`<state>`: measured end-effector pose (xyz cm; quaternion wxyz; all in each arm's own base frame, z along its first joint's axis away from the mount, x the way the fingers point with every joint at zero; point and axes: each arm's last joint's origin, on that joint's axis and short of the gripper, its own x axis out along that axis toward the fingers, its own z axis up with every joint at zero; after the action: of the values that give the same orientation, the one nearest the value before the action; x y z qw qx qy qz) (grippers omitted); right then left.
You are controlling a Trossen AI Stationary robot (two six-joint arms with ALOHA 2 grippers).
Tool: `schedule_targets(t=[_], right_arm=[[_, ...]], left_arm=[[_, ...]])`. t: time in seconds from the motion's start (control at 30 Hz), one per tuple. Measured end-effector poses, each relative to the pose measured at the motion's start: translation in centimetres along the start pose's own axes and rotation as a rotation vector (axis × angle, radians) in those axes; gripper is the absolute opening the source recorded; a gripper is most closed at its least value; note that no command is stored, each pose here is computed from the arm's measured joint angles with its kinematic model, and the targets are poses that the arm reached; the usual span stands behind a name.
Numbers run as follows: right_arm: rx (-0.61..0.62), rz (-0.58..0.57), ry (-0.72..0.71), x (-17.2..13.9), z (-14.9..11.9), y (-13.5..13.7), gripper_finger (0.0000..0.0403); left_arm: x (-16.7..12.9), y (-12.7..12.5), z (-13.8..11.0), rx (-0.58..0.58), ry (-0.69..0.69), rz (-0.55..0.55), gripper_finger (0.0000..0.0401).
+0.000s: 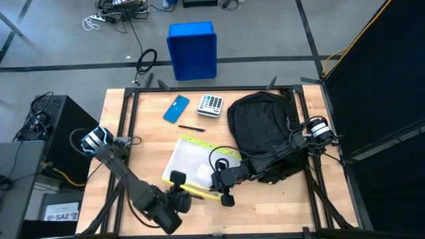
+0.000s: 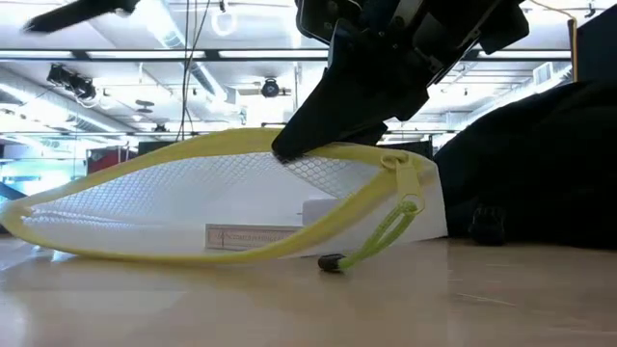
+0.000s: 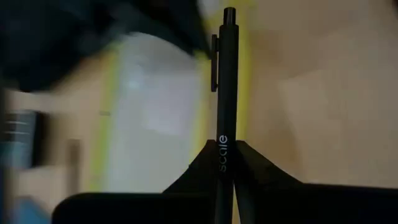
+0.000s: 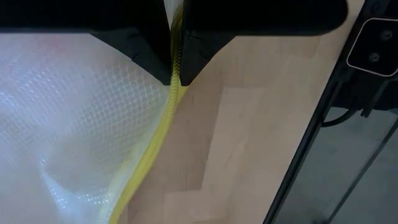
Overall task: Unpack backpack
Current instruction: Remove the black pen from the white zip bag
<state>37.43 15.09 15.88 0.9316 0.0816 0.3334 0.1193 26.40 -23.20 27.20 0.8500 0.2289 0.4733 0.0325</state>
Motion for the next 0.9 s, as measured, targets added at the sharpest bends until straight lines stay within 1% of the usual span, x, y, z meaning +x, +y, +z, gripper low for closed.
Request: schedule_targets(t=[0.03,0.13,0.23,0.33,0.47,0.57,0.63,0.77,0.9], right_arm=[[-0.001,0.007,0.002,0.0,0.0,0.1,0.0000],[-0.009,0.026,0.008,0.0,-0.2,0.6,0.0001],[-0.013,0.038,0.012,0.0,-0.3,0.9,0.0001],[-0.017,0.042,0.015,0.0,-0.4,1.1,0.0001],[-0.022,0.047,0.017,-0.1,-0.5,1.4,0.0000],[-0.022,0.048,0.019,-0.1,-0.5,1.5,0.0001],[-0.022,0.052,0.022,-0.1,-0.5,1.5,0.0000],[-0.023,0.050,0.034,-0.1,-0.7,1.4,0.0000],[-0.023,0.050,0.035,-0.1,-0.7,1.4,0.0000]], left_arm=[[0.0,0.7,0.1,0.009,0.012,0.017,0.0000],[0.7,4.1,0.1,-0.037,0.071,0.041,0.0000],[1.5,7.9,-0.9,-0.092,0.097,0.047,0.0000],[2.5,11.6,-2.4,-0.188,0.023,-0.027,0.0000],[5.2,16.2,-4.8,-0.308,-0.131,-0.113,0.0000],[7.7,19.1,-6.9,-0.349,-0.160,-0.153,0.0000],[9.4,20.7,-8.3,-0.353,-0.133,-0.159,0.0000],[12.6,23.4,-11.2,-0.355,-0.019,-0.169,0.0000],[15.2,25.1,-13.0,-0.345,0.055,-0.200,0.0000]])
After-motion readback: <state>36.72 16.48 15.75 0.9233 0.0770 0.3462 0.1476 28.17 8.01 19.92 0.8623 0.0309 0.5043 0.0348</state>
